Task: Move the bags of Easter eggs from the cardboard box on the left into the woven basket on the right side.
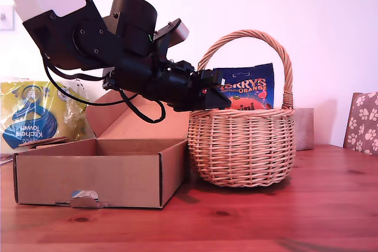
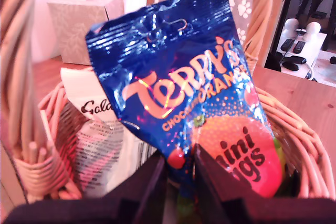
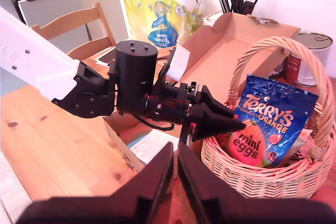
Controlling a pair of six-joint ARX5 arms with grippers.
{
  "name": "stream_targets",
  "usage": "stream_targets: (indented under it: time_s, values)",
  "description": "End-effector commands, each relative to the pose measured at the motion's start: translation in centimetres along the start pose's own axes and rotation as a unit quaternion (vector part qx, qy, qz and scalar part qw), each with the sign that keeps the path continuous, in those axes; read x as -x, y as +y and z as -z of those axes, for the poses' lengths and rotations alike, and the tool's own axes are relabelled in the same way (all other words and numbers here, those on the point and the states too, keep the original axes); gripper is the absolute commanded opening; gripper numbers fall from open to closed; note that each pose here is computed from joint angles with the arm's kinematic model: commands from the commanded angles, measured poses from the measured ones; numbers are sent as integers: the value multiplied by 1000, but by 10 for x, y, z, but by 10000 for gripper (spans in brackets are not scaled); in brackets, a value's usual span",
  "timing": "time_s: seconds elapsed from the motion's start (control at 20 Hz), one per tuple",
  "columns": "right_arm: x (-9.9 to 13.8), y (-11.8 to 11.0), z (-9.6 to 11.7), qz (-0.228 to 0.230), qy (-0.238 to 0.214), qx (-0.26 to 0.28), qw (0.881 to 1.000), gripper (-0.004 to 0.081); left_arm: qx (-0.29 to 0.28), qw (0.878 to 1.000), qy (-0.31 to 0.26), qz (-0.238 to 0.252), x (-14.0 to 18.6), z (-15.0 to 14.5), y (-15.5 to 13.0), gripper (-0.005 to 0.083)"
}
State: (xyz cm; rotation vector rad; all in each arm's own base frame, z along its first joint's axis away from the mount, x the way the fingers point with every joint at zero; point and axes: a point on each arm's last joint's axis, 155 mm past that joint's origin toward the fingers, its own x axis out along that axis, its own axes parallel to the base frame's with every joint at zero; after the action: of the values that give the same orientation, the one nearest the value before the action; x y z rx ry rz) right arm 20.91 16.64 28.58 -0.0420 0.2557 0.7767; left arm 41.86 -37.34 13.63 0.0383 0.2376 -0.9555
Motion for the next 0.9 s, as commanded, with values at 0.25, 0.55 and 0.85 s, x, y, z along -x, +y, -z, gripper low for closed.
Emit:
stream_targets:
  time_s: [0.25,0.55,0.85]
  values:
    - [0,1,3,-2,0,4,1000,-12,3,1000,13,3,-1,0,-1,387]
    - [0,1,3,-2,1,4,1000,-12,-9,1000,27,4,26,-34,-11,483]
    - [-2,-25,6,65,10,13,998,-12,-1,998,67,-7,75,-60,-15,79]
